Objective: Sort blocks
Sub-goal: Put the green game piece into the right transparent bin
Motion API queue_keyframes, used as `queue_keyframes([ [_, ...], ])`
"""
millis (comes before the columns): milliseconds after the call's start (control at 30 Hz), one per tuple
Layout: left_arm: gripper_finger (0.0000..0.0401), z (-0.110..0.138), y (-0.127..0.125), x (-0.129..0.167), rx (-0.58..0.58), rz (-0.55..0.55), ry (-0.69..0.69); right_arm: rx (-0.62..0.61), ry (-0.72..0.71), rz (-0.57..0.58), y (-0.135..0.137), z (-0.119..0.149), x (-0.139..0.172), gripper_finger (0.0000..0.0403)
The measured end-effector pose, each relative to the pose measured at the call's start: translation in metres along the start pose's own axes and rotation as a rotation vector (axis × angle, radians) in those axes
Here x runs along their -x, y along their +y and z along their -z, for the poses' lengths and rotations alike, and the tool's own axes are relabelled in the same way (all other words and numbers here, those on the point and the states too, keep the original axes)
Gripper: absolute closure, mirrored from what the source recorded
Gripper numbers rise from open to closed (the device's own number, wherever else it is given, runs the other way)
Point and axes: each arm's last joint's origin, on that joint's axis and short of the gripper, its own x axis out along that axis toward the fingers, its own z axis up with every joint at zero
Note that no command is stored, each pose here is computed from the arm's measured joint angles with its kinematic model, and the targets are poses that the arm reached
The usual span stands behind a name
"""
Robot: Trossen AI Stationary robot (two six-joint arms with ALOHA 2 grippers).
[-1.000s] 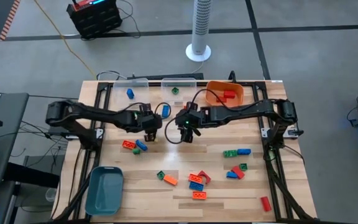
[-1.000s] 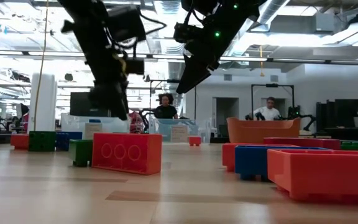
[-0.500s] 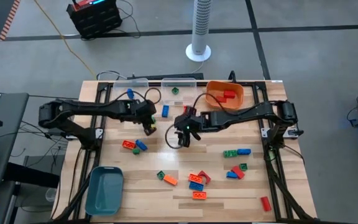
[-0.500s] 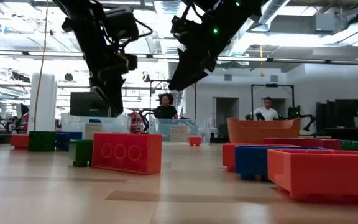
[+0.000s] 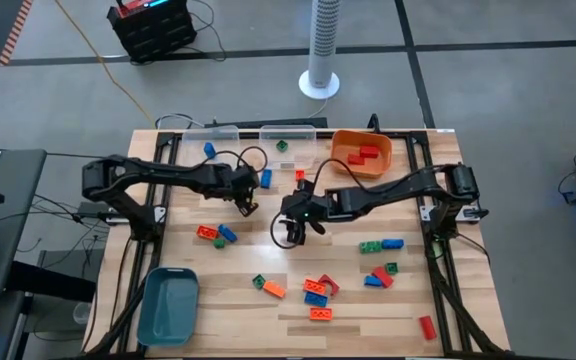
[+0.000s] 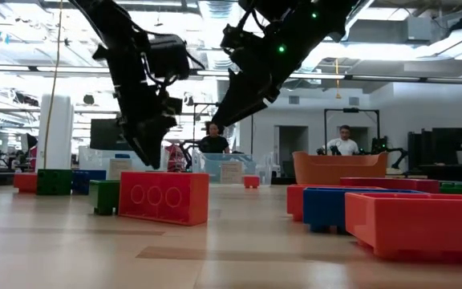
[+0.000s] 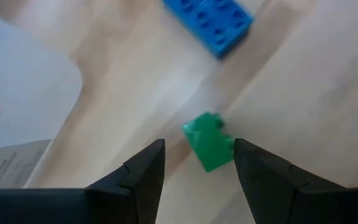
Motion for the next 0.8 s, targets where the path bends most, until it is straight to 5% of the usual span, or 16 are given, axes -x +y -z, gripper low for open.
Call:
queue_keyframes([
  [233,0.0214,-0.001,-0.001,-0.006,0.011,-0.058,-0.012,-0.008,-0.012,-0.009,0.004,-0.001,0.001,0.0127],
  [667,0.0213,-0.002,0.001,0.003,-0.023,0.018,-0.022,-0.024,-0.04,-0.018,0.008,-0.003,0.002,0.0127],
  [800,0.0213,0.0,0.0,0.001,-0.112,0.107,0.025,-0.028,-0.052,-0.019,0.008,-0.004,0.002,0.0127],
])
